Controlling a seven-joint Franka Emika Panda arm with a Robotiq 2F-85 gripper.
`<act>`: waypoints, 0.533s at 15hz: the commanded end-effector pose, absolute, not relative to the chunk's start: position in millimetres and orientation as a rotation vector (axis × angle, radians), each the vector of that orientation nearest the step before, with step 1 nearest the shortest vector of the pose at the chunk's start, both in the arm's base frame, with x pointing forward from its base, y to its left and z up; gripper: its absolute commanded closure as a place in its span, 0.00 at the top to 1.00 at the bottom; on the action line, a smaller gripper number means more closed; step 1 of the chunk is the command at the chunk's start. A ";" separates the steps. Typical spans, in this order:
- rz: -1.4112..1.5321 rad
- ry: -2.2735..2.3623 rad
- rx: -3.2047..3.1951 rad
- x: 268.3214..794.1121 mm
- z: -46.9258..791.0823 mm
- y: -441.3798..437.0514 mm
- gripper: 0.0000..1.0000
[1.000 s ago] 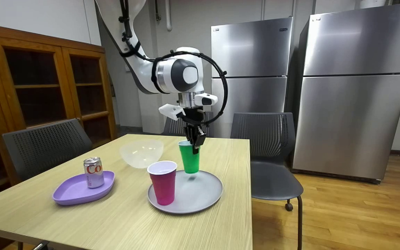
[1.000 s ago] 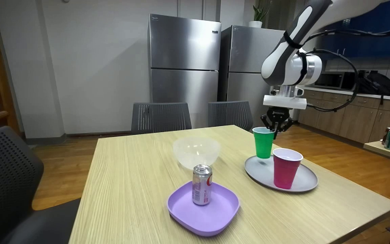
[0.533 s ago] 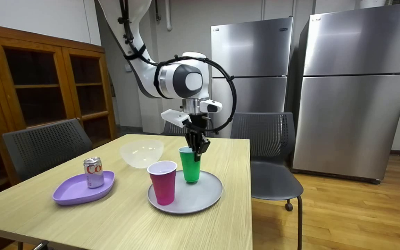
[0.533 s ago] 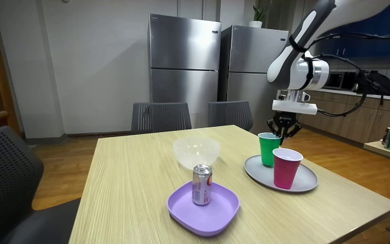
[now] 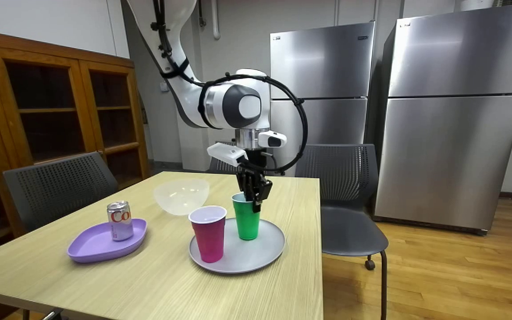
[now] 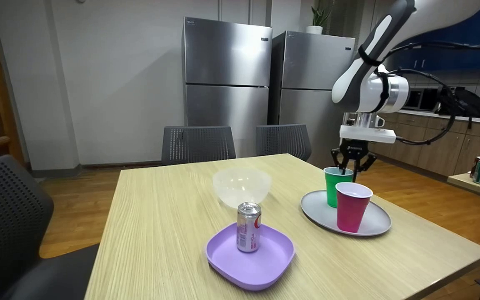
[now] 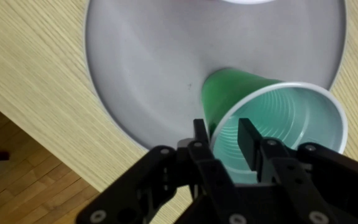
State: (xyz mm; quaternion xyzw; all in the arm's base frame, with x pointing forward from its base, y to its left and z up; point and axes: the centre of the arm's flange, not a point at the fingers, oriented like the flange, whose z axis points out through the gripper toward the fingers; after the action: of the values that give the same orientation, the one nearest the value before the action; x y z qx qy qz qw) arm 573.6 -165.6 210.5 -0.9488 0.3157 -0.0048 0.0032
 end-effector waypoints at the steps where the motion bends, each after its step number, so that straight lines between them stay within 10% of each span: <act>1: -0.046 0.950 -2.966 563.7 222.4 -165.9 0.65; 5: -0.066 0.947 -2.982 560.6 237.0 -165.7 0.95; 8: -0.074 0.910 -2.991 556.4 251.7 -164.6 1.00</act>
State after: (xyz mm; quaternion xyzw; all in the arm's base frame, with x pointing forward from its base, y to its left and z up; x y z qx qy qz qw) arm 573.0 -166.9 227.1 -0.9508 0.3091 -0.0192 0.0044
